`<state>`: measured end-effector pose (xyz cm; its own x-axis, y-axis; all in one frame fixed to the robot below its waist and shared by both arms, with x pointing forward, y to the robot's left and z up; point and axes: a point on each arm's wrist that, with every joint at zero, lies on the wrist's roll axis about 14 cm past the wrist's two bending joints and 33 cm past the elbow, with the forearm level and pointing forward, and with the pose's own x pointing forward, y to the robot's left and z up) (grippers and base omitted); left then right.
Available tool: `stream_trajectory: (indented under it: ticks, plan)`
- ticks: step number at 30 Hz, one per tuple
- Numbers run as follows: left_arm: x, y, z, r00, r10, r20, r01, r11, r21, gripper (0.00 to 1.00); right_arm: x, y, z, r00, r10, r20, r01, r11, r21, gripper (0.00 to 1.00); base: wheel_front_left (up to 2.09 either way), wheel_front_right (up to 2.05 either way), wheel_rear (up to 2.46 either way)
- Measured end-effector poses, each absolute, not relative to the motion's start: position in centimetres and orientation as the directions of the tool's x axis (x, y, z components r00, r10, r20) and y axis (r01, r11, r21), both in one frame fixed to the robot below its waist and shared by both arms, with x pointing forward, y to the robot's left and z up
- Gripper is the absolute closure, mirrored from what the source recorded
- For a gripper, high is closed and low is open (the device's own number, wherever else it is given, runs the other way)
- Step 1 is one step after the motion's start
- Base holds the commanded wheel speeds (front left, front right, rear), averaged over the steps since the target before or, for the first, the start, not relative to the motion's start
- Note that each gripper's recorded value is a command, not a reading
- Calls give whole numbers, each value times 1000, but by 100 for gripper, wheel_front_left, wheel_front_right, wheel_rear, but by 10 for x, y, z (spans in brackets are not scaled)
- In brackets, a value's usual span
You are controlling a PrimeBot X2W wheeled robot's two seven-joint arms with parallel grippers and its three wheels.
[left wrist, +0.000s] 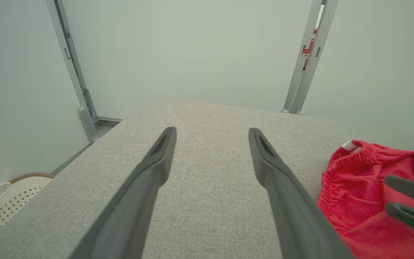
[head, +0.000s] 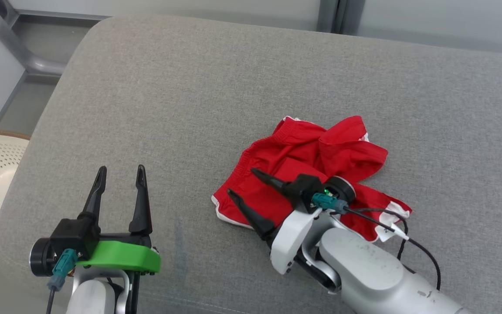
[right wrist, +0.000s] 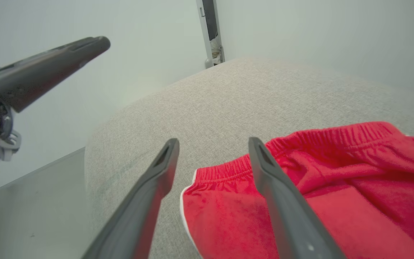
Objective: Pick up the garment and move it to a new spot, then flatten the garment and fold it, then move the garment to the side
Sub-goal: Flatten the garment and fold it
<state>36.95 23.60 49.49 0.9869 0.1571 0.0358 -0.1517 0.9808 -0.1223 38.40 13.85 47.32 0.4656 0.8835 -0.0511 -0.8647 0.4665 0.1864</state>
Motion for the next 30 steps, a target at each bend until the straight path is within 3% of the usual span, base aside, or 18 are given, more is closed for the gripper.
stream_trajectory:
  ticks: [9, 15, 29, 30]
  plan:
    - [369, 228, 498, 990, 130, 49, -123, 985, -123, 0, 432, 51, 498, 659, 752, 8, -750, 656, 82, 0, 0, 0, 0]
    - [371, 217, 499, 994, 97, 55, -90, 988, -125, 0, 432, -11, 493, 756, 654, 1, -653, 755, 50, 0, 0, 0, 0]
    - [376, 206, 497, 997, 63, 53, -55, 990, -129, 0, 395, -62, 452, 786, 597, -158, -594, 801, 73, 0, 0, 0, 0]
    - [376, 206, 497, 997, 63, 52, -56, 990, -129, 0, 394, -62, 447, 782, 596, -185, -592, 802, 82, 16, 0, 0, 0]
